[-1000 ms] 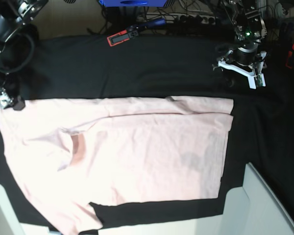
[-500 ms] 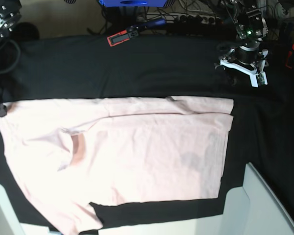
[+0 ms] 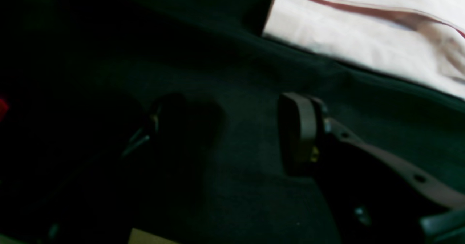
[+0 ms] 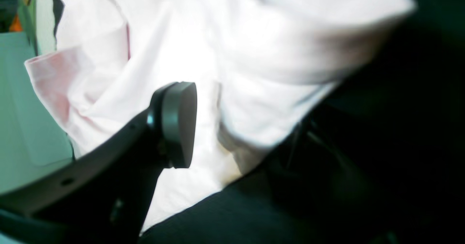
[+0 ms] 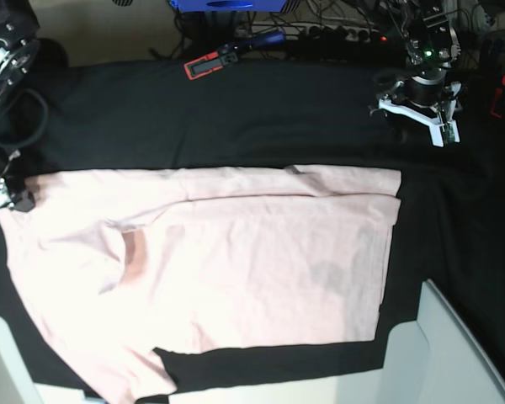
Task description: Fold the T-shirt properly
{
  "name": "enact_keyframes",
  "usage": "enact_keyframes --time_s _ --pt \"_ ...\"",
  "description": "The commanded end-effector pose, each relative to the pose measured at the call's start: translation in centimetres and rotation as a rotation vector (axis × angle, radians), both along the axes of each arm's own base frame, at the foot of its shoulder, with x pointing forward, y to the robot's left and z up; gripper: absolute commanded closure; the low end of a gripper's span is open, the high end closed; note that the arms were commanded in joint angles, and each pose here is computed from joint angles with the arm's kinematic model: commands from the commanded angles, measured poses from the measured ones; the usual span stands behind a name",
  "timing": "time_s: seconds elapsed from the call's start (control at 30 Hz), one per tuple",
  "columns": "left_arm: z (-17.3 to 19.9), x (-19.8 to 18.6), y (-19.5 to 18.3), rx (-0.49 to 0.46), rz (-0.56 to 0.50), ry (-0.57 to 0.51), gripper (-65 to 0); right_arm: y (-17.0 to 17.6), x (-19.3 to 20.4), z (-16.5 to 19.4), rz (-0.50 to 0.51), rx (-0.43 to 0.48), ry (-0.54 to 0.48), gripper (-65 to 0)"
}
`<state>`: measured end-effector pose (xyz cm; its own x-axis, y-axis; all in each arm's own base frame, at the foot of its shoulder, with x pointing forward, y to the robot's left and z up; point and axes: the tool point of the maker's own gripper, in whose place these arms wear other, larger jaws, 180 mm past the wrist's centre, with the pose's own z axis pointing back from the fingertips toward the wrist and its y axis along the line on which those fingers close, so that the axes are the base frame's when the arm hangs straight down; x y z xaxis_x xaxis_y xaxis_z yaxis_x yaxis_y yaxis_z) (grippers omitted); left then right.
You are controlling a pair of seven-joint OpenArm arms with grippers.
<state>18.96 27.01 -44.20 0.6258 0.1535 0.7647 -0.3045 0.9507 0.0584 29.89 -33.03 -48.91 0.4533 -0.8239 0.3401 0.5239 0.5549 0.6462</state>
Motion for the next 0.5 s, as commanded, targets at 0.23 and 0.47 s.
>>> enact_keyframes --time_s 0.23,0.47 --pt "0.9 0.5 0.4 0.017 -0.001 -0.036 -38.6 -2.0 1.6 2.0 -0.018 -0.044 -0.051 -15.5" --pt "1.8 2.0 -0.8 -0.159 0.068 -0.146 -39.3 -1.8 1.7 1.8 -0.023 -0.044 -0.053 -0.1"
